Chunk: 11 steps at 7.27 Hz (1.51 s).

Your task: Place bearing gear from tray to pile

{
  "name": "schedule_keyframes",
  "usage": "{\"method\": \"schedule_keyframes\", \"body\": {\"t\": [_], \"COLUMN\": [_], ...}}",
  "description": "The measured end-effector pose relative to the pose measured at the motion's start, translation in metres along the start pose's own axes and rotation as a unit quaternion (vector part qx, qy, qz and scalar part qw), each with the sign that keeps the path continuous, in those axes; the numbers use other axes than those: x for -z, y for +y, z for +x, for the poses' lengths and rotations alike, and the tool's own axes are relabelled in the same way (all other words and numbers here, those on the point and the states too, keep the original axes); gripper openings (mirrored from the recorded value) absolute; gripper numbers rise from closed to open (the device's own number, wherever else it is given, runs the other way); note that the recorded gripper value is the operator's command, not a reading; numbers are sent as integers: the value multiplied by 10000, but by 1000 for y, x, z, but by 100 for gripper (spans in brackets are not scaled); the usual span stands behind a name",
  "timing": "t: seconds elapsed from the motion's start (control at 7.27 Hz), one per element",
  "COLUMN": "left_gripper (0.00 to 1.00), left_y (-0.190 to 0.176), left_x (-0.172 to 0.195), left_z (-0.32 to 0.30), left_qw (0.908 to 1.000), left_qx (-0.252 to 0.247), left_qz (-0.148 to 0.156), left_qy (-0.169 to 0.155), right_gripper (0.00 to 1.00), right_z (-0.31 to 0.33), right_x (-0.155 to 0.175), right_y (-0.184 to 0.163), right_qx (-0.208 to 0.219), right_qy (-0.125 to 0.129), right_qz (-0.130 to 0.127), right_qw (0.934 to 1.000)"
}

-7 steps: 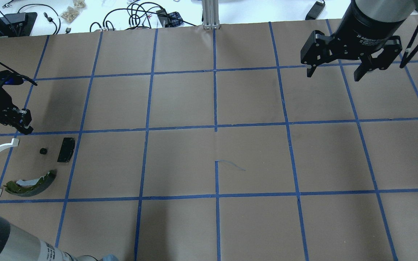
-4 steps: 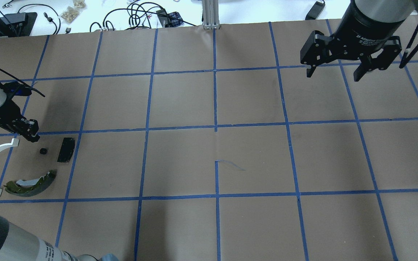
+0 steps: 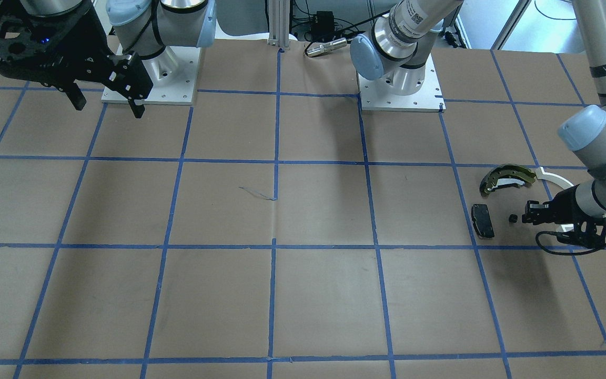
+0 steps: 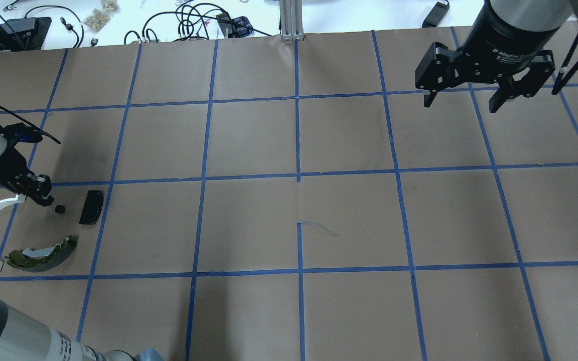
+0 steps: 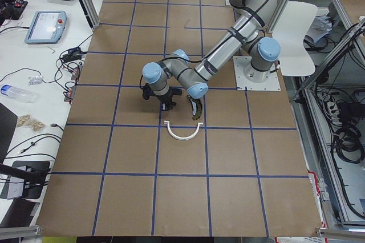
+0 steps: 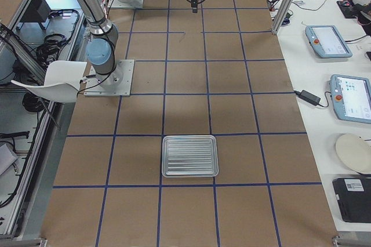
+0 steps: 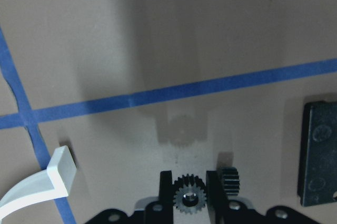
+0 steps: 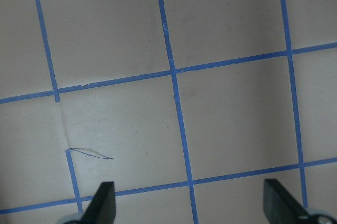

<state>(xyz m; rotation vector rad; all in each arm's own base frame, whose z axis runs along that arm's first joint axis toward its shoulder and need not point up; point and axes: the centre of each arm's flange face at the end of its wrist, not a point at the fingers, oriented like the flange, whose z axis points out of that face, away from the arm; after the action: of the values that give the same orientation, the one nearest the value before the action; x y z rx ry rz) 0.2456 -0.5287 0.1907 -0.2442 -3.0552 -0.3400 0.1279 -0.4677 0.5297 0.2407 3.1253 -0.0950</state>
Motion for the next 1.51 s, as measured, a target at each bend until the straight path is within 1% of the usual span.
{"method": "schedule_keyframes", "body": {"t": [0.28,0.55,0.69,0.83,1.24,1.51], "left_gripper": [0,0,61,100,100,100], "left_y": [7,6,5,5,6,6], "left_x": [-7,-5,-3,-4,0,13], "left_z": [8,6,5,4,7,15], "left_qw": [10000,10000,10000,10000,9999,9998], "left_qx": [-8,-1,-7,-40,-88,-126], "left_qz": [-31,6,42,45,37,95], "left_qy": [33,-12,-52,-63,-66,-90], "right_gripper": [100,100,100,100,100,100], "right_z": [0,0,0,0,0,0], "right_x": [0,0,0,0,0,0], "right_y": [-1,-2,-2,-2,-2,-1], "right_qx": [58,114,120,122,123,123], "right_qy": [1,1,2,2,1,1], "right_qz": [35,50,49,49,52,52], "right_qw": [10000,9999,9999,9999,9999,9999]}}
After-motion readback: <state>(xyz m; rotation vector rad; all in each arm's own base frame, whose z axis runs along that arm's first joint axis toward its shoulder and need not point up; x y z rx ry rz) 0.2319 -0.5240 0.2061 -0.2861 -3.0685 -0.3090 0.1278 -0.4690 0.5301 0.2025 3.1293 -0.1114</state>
